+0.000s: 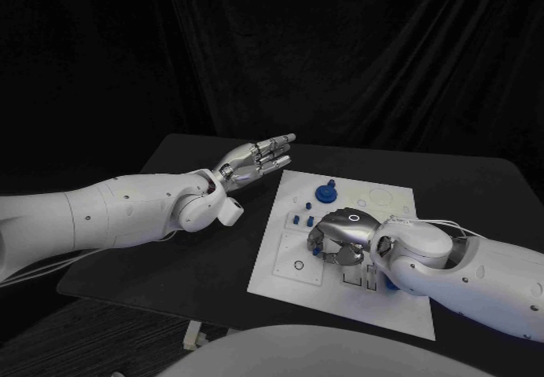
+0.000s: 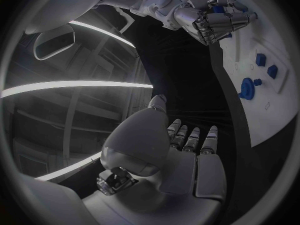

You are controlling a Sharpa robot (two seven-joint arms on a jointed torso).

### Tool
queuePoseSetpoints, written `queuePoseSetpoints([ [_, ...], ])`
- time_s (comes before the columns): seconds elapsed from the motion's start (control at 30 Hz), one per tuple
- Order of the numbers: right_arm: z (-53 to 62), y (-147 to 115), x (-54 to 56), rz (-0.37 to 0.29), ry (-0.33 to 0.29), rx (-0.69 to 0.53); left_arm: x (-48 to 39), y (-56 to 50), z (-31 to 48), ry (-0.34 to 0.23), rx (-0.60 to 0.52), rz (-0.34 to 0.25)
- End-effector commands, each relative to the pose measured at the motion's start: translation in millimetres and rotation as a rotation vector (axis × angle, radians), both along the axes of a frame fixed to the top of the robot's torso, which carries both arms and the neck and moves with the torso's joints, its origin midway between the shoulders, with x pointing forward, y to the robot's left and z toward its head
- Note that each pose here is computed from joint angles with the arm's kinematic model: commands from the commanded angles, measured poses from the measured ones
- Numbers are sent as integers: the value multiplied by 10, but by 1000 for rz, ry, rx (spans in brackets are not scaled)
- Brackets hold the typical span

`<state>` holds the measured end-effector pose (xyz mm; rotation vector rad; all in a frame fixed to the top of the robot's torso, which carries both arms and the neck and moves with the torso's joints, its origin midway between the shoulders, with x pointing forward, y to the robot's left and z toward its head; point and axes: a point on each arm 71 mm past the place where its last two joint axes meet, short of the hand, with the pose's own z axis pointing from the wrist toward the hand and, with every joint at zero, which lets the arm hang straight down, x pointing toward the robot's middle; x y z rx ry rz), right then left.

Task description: Assemble the parts on the task board

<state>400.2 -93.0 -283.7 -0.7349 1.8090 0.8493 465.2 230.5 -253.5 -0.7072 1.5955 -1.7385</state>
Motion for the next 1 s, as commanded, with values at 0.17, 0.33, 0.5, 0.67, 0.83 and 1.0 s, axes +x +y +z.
queuePoseSetpoints([
  [0.17, -16, -5, -8, -9, 6, -13, -12, -8, 36, -35, -48, -9],
  [0.33, -17, -7, -7, -11, 5, -12, -12, -9, 33, -33, -47, -9],
  [0.5, -21, -13, -4, -15, 6, -15, -13, -11, 30, -31, -46, -11],
  [0.67, -31, -25, 3, -27, 8, -24, -14, -13, 28, -29, -46, -11],
  [0.83, -40, -35, 5, -42, 10, -33, -15, -14, 25, -27, -46, -12],
  [1.0, -41, -41, 6, -45, -8, -41, -15, -16, 22, -26, -46, -13],
])
